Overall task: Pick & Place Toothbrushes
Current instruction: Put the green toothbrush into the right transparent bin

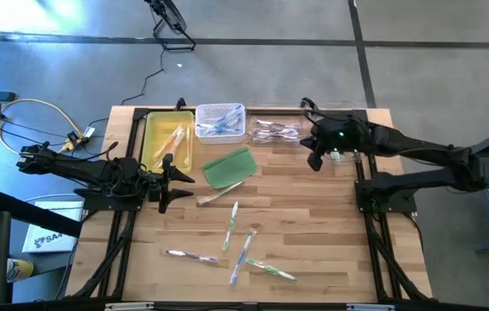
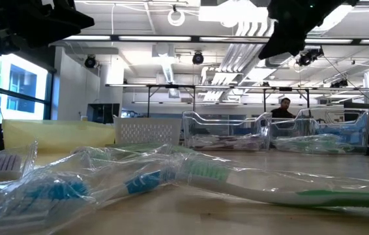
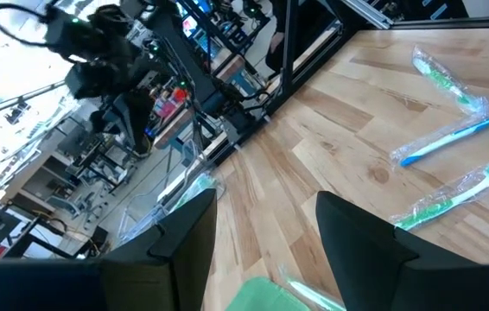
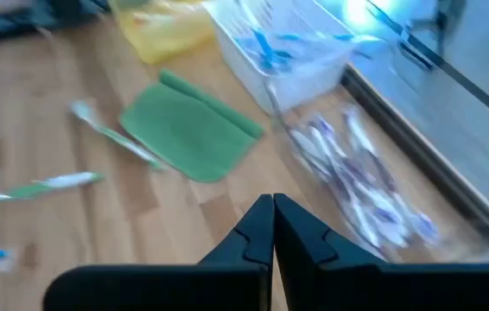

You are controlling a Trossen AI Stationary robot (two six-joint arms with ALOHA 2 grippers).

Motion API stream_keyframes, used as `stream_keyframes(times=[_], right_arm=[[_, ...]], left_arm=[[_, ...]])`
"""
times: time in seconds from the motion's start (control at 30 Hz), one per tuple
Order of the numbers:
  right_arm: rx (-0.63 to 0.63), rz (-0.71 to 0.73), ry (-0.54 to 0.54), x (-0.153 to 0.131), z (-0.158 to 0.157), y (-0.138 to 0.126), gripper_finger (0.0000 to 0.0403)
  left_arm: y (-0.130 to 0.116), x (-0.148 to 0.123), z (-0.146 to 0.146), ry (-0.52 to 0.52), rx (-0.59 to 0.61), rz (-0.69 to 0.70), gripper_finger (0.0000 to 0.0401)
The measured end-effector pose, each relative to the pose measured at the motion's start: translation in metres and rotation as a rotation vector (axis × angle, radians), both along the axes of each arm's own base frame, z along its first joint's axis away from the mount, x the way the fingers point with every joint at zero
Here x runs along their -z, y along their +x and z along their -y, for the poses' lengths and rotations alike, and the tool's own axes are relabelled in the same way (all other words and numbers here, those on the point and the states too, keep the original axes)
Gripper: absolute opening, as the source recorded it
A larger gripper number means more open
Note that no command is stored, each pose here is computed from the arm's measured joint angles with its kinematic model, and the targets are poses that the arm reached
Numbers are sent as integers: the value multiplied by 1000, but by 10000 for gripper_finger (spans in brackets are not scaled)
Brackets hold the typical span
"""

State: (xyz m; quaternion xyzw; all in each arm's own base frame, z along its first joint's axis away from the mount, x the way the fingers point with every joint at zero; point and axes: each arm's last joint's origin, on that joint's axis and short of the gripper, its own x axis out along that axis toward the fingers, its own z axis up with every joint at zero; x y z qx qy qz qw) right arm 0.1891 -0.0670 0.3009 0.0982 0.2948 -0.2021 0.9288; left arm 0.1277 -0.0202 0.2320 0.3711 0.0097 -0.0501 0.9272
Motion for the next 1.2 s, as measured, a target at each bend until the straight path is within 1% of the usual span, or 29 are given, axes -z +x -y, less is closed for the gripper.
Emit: stream_keyframes(times=[0.17,0.33,0.47,0.67,0.8,0.9,1.03,1.13,1.2], right_arm=[[-84,154,-4,9,-11,-12,2],[-136,251,-25,24,-20,-19,2],[-154,305,-29,39,-25,-22,2],[-181,373,0,63,-33,-24,2],[-213,422,0,77,-39,-25,2],[-240,479,-7,84,-42,-26,2],[-253,515,19,91,-45,-27,2],[-260,516,36,96,-48,-28,2],[-271,516,41,96,-50,-27,2]], left_arm=[[0,0,0,0,0,1,194],[0,0,0,-1,0,4,194],[0,-1,0,-1,0,8,194],[0,-1,0,-2,0,8,194],[0,-1,0,-2,0,11,194],[0,-2,0,-3,0,18,194],[0,-5,0,-8,-5,47,194],[0,-9,0,-10,-6,88,194],[0,-9,0,8,-6,98,194]])
